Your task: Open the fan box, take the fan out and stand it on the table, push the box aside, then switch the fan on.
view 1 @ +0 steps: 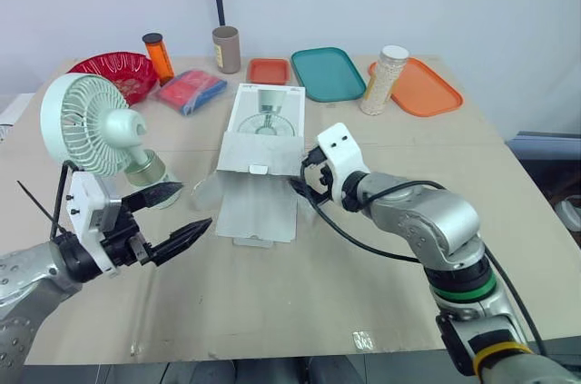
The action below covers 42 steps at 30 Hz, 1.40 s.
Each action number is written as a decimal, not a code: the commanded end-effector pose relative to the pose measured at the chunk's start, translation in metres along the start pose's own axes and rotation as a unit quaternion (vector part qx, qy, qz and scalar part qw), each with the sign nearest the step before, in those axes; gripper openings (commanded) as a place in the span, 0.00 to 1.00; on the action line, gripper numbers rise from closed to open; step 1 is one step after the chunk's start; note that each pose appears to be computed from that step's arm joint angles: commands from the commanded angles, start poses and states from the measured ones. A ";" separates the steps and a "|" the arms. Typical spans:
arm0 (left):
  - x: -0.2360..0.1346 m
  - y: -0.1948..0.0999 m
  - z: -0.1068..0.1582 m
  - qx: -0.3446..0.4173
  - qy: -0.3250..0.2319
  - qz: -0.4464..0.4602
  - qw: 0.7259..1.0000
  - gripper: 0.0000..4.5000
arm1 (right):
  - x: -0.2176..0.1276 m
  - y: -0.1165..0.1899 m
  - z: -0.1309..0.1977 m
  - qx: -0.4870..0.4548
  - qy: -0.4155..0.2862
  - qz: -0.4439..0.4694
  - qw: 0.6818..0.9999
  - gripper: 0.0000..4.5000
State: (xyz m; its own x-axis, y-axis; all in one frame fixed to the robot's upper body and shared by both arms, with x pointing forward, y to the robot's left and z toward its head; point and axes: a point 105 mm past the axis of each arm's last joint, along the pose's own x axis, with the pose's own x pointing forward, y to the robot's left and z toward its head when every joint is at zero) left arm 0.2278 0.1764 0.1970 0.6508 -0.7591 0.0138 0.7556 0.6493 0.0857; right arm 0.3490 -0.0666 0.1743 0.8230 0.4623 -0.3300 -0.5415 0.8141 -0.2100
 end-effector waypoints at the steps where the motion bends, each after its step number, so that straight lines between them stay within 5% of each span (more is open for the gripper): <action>1: 0.004 -0.003 0.004 0.010 -0.016 0.002 1.000 1.00 | 0.004 -0.002 0.018 -0.026 -0.034 -0.015 0.999 1.00; 9: 0.008 0.004 0.004 0.020 -0.025 0.007 0.999 1.00 | 0.012 -0.011 0.016 -0.043 -0.032 -0.031 0.998 1.00; 12: 0.012 0.001 0.003 0.020 -0.027 0.002 0.999 1.00 | 0.014 -0.017 0.014 -0.035 -0.028 -0.045 0.998 0.83; 18: 0.015 -0.002 0.002 0.019 -0.025 -0.009 0.999 1.00 | 0.019 -0.024 0.008 -0.006 -0.023 -0.071 0.997 0.22; 21: 0.014 0.001 0.004 0.023 -0.019 -0.016 0.999 1.00 | 0.020 -0.027 0.008 0.003 -0.025 -0.085 0.996 0.01; 32: 0.026 -0.002 0.002 0.014 -0.026 -0.044 0.999 1.00 | 0.007 -0.044 0.002 0.015 -0.021 -0.126 0.992 0.01; 42: 0.035 -0.017 -0.002 0.002 -0.029 -0.082 0.996 1.00 | -0.049 -0.054 -0.003 0.032 -0.040 -0.095 0.994 0.01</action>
State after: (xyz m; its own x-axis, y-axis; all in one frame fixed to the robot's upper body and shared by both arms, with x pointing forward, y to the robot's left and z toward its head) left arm 0.2437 0.1443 0.1866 0.5402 -0.8409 0.0319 0.8386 0.5411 0.0625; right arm 0.3482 -0.1268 0.1799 0.9097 0.3101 -0.2761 -0.3742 0.9005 -0.2216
